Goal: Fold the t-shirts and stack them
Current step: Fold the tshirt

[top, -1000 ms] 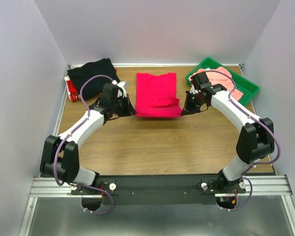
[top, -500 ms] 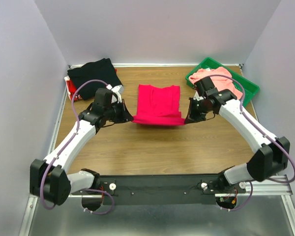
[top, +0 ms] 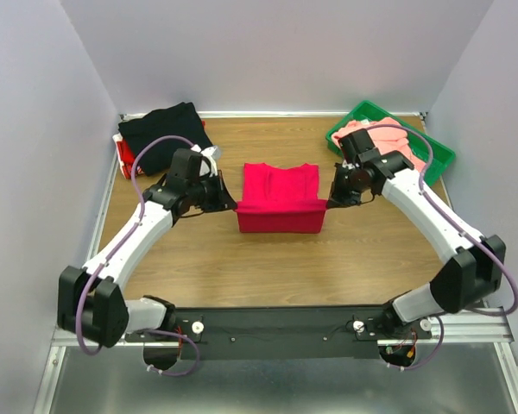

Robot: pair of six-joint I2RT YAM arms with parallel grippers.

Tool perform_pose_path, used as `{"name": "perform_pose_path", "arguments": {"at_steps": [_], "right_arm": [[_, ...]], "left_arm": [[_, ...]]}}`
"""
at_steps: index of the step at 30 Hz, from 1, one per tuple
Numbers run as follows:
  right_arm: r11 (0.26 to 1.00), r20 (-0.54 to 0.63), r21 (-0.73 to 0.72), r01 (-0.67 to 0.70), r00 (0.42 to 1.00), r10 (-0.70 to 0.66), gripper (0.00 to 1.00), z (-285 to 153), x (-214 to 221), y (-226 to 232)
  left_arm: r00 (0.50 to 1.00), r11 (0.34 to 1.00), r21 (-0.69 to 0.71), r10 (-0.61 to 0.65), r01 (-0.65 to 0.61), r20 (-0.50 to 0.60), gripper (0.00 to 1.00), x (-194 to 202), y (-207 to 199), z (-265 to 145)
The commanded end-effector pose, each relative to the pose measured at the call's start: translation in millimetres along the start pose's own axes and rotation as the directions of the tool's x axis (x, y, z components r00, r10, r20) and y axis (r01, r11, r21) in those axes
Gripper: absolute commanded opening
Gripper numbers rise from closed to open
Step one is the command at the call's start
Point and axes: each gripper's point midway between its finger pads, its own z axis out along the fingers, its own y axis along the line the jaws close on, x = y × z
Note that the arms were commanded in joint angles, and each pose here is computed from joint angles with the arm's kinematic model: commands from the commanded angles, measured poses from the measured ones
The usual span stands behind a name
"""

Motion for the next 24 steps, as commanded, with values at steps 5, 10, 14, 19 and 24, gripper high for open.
{"name": "perform_pose_path", "arguments": {"at_steps": [5, 10, 14, 19, 24], "right_arm": [[0.993, 0.134, 0.119, -0.014, 0.991, -0.003, 0.00, 30, -56, -2], [0.988, 0.153, 0.152, -0.009, 0.988, -0.015, 0.00, 42, -74, 2], [0.989, 0.185, 0.151, -0.007, 0.982, -0.022, 0.01, 39, -89, 7], [0.986, 0.187, 0.164, -0.003, 0.982, -0.028, 0.00, 50, -106, 7], [0.983, 0.189, 0.184, 0.009, 0.981, -0.044, 0.01, 64, -123, 7]], "left_arm": [[0.997, 0.996, -0.070, 0.055, -0.052, 0.046, 0.00, -43, 14, 32], [0.997, 0.996, -0.074, 0.044, -0.039, 0.057, 0.00, -66, 16, 48], [0.996, 0.997, -0.067, 0.048, -0.043, 0.072, 0.00, -81, 14, 55], [0.997, 0.996, -0.079, 0.044, -0.038, 0.069, 0.00, -97, 24, 67], [0.996, 0.996, -0.080, 0.037, -0.031, 0.078, 0.00, -113, 32, 78]]}}
